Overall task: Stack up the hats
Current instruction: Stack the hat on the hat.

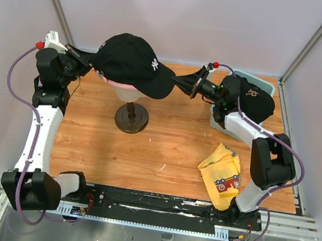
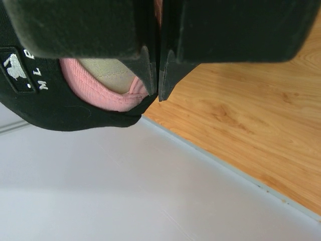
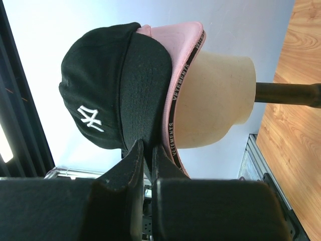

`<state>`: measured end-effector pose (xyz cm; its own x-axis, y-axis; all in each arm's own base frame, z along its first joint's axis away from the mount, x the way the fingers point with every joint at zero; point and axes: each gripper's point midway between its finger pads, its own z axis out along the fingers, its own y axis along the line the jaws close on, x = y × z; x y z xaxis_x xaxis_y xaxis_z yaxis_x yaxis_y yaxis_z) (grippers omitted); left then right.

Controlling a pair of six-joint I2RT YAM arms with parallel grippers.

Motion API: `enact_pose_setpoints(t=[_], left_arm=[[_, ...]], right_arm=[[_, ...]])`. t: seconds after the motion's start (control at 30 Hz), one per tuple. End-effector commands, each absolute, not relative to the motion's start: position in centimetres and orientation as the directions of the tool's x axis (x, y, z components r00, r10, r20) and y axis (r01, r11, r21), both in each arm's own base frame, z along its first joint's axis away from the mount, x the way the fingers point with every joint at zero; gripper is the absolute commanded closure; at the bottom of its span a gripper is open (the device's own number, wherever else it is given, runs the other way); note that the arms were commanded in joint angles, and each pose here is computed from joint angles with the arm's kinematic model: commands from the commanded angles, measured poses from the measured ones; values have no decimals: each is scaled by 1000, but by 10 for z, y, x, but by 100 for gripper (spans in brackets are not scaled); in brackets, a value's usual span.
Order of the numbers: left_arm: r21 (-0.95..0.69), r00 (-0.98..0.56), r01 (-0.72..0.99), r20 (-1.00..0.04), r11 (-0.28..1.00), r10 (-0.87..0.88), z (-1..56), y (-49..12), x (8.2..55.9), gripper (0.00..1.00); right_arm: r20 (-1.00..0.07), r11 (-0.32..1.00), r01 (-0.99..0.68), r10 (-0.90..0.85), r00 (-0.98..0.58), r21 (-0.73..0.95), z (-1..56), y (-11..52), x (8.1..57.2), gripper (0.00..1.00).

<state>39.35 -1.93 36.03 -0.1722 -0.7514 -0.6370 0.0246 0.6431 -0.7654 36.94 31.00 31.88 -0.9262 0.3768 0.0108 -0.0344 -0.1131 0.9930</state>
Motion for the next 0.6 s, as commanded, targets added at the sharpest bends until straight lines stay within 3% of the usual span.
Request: enact_pose_setpoints(t=[0.0, 0.23, 0.47, 0.57], left_arm=[[-687, -300, -269, -606, 675, -737, 260, 5, 386, 99], [-696, -291, -256, -607, 671, -740, 270, 5, 388, 100], [-719, -271, -235, -598, 654, -755, 283, 2, 390, 99], [-724, -265, -224, -598, 652, -756, 289, 2, 390, 97]], right_arm=[[87, 2, 95, 386, -918, 996, 260, 295, 382, 99], [40, -28, 31, 400, -916, 999, 285, 293, 386, 99], [-4, -74, -40, 433, -902, 996, 313, 285, 395, 83], [-15, -78, -55, 434, -901, 995, 321, 285, 396, 80]])
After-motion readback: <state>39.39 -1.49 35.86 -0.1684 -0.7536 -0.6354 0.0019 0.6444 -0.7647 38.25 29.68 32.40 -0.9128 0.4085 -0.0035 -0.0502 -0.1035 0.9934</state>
